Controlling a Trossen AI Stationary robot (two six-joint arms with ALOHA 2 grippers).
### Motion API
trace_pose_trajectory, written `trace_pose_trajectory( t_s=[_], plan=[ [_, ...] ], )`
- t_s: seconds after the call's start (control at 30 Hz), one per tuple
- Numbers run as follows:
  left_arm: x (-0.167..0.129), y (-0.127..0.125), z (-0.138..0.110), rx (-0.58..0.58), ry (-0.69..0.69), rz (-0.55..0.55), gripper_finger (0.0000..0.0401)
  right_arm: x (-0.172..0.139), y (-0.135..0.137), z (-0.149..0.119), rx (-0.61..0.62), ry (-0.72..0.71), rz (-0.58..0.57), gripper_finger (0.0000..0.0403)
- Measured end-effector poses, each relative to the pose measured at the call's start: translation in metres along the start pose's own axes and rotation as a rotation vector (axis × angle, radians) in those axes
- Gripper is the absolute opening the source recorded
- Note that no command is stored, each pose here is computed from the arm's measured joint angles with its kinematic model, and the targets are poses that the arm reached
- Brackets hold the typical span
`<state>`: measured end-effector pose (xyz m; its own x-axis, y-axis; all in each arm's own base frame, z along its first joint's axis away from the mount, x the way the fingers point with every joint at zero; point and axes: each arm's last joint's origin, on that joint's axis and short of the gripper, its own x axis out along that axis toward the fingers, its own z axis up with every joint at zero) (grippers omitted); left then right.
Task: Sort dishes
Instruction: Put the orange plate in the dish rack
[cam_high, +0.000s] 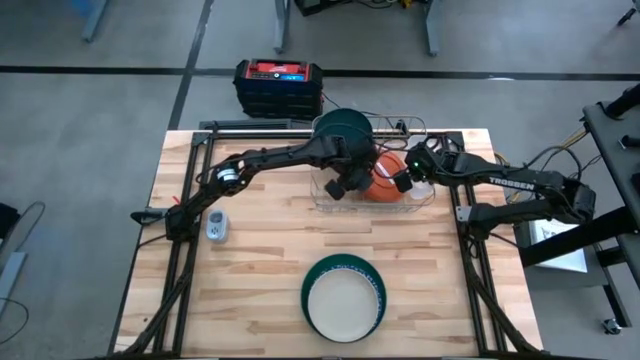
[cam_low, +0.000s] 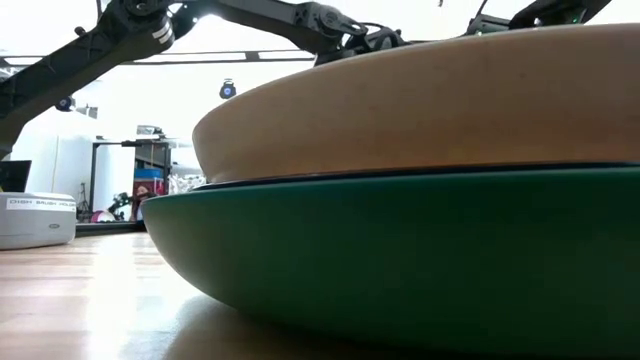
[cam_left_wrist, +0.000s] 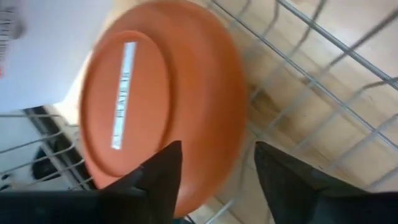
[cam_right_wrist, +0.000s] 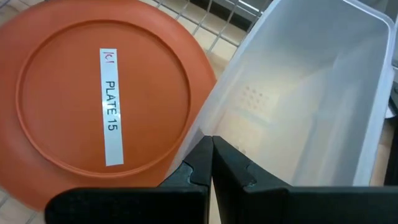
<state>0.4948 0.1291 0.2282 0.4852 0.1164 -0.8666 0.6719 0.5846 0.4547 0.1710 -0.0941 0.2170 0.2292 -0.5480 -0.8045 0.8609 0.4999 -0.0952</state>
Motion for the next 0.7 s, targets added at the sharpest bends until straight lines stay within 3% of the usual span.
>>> trace_pose_trajectory(
  t_s=[0.2, 0.37, 0.7],
  plan=[
    [0.012, -0.008, -0.003, 0.035, 0.011, -0.028, 0.0224, 0.000, 0.000, 0.000, -0.001, 0.001, 0.002, 0.0000],
    [0.028, -0.008, -0.004, 0.034, -0.013, 0.053, 0.0226, 0.000, 0.000, 0.000, -0.004, 0.001, 0.002, 0.0000],
    [0.040, -0.005, -0.006, -0.027, 0.078, 0.225, 0.0196, 0.000, 0.000, 0.000, -0.004, -0.001, 0.000, 0.0000]
  ],
)
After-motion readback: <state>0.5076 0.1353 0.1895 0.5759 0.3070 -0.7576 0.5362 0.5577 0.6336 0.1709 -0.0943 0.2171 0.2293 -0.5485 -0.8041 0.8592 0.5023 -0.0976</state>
